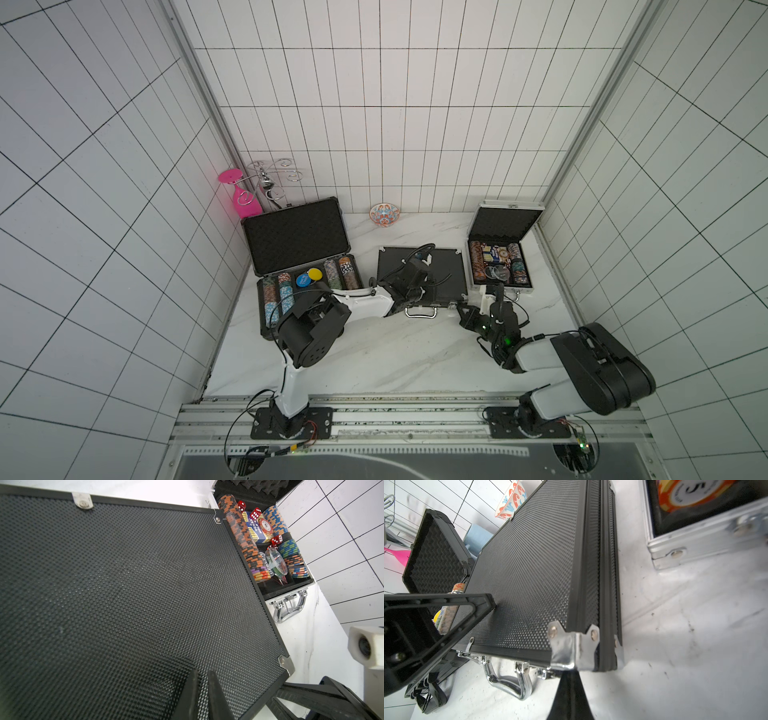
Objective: Close the poker set cases
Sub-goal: Fasten the fastener on the poker set case.
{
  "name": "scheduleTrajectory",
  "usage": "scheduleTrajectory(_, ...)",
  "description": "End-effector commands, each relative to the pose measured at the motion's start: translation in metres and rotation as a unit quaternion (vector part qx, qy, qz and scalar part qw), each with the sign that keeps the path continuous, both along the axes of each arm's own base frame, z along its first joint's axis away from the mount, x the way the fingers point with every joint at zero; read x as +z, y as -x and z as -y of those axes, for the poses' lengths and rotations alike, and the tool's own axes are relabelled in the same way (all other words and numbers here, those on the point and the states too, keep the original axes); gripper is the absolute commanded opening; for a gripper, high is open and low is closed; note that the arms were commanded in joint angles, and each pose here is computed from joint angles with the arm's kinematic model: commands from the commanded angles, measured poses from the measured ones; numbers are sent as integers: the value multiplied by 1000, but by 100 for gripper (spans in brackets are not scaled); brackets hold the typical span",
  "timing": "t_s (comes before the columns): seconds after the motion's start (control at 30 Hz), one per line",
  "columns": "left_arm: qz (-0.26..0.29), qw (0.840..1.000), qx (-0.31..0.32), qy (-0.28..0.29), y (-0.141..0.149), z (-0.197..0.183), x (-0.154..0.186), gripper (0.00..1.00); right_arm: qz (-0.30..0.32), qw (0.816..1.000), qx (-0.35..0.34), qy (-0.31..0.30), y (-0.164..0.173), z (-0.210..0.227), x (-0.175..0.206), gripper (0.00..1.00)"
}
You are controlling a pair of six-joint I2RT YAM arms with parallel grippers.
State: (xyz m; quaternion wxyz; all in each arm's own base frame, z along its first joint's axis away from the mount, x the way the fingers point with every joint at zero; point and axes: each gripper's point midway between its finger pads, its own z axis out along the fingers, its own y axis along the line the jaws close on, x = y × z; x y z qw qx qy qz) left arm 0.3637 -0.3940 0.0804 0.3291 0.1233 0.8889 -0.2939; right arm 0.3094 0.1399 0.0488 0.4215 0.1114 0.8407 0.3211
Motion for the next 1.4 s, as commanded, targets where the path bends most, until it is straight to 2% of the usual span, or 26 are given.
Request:
scheduleTrajectory(0.0,-153,976,5,-153,58,-61,-104,13,4,1000,17,-4,7,-9,3,4)
scheduleTrajectory(0.33,-150,975,-10,-164,63,-57,-106,13,5,1000,13,-22,4,-15,-4,4)
scheduleTrajectory(0.87,-186,964,-8,-190,90,-91,-134,12,15,998,-42,-55,-11,-5,-14,4)
scheduleTrajectory(1.1,-189,963,0,-193,91,-102,-136,11,0,997,-77,-26,-18,10,-22,3)
scheduleTrajectory(1.37,-182,965,3,-187,83,-96,-129,12,17,996,-80,20,-8,22,0,7)
